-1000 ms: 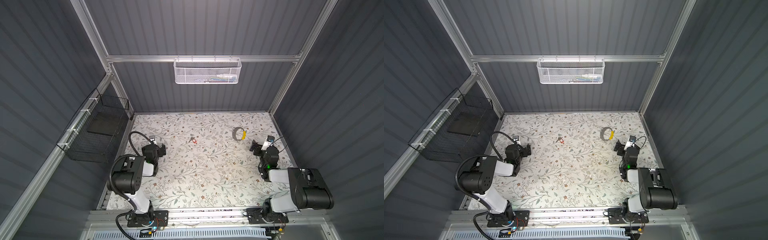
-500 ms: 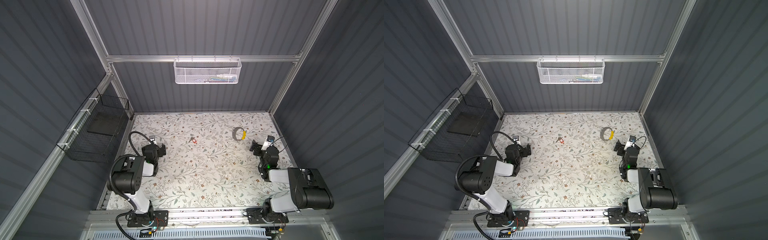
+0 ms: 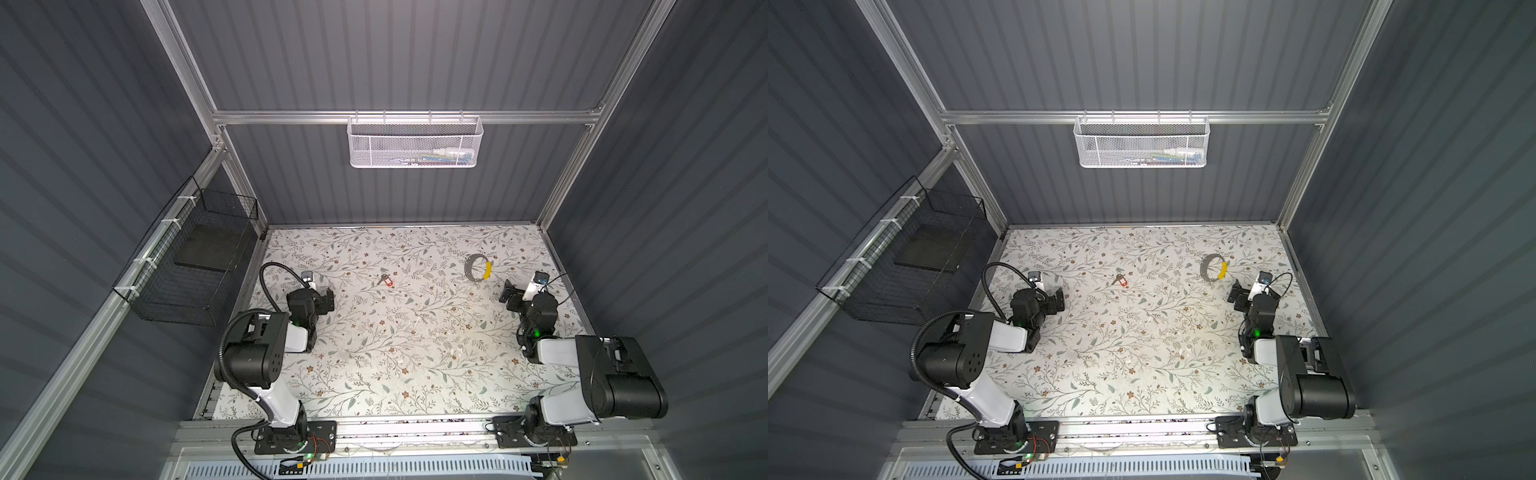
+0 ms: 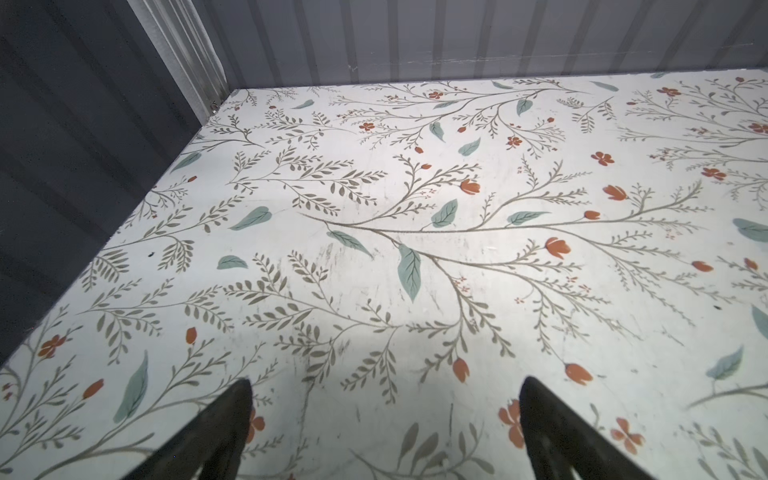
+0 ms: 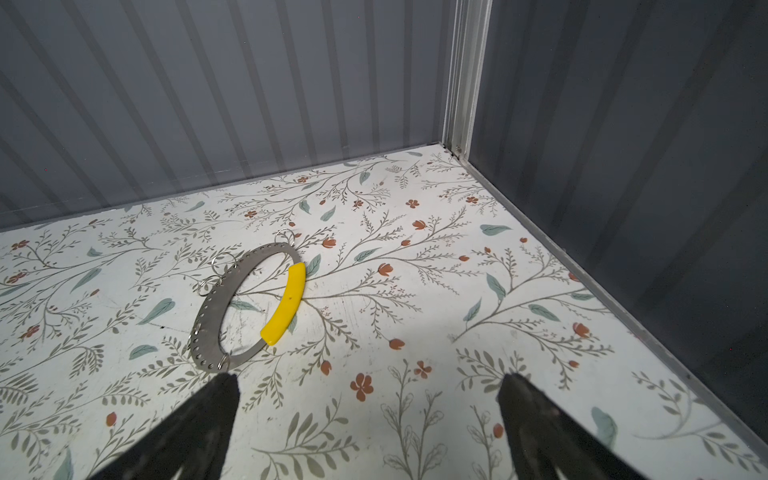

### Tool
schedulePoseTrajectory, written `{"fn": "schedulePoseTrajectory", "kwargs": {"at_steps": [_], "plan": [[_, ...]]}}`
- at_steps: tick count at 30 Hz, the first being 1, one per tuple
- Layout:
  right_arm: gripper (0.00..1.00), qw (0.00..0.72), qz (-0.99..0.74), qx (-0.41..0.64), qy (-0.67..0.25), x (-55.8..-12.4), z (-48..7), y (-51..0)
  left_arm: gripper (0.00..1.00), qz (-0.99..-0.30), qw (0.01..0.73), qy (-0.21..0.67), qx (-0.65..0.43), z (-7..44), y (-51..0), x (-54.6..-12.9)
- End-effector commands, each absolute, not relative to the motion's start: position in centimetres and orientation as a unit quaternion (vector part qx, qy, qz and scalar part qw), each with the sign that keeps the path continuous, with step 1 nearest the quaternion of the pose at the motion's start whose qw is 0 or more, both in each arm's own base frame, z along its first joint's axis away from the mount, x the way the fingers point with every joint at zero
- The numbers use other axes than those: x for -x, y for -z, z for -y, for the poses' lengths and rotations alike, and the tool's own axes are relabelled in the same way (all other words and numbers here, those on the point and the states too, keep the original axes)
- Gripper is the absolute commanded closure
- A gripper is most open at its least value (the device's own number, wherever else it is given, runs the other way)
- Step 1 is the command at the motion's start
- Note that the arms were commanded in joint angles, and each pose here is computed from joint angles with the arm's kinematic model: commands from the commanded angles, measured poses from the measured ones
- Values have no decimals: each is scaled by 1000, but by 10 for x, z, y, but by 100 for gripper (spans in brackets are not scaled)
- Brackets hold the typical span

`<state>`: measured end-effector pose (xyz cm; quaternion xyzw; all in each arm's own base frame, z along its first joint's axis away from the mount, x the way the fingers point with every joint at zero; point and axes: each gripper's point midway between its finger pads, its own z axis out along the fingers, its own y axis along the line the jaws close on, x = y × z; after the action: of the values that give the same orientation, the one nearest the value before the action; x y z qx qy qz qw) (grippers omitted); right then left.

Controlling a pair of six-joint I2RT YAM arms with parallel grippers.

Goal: Put the keys on the keyring
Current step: 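Move the right gripper toward the metal hoop with yellow grip while the left gripper rises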

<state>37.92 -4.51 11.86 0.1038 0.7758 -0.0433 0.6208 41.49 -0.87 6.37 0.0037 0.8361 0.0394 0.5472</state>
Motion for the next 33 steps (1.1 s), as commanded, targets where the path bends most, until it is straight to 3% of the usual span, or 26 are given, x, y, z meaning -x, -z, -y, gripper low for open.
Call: {"fn": "schedulePoseTrajectory", "kwargs": {"at_steps": [1, 11, 17, 21, 25, 29, 33], "plan": [[1, 628, -769, -111, 45, -378, 48, -122, 0, -837, 546, -36, -17, 13, -63, -418], [1, 634, -767, -85, 45, -378, 37, -132, 0, -834, 548, -62, 17, -2, -68, -419], [1, 641, -755, -123, 56, -366, 40, -201, 0, -856, 496, -103, 102, -26, -136, -434], [1, 644, -741, -190, -7, -348, 39, -242, 0, -869, 460, -58, 173, -22, -187, -441], [1, 640, -721, -252, -83, -337, 34, -270, 0, -854, 484, 30, 190, -1, -226, -437], [1, 628, -735, -203, -154, -343, 5, -284, 0, -840, 494, 115, 193, 21, -248, -423], [1, 557, -789, -184, -182, -362, -15, -256, 0, -827, 486, 209, 188, 47, -246, -403]]}}
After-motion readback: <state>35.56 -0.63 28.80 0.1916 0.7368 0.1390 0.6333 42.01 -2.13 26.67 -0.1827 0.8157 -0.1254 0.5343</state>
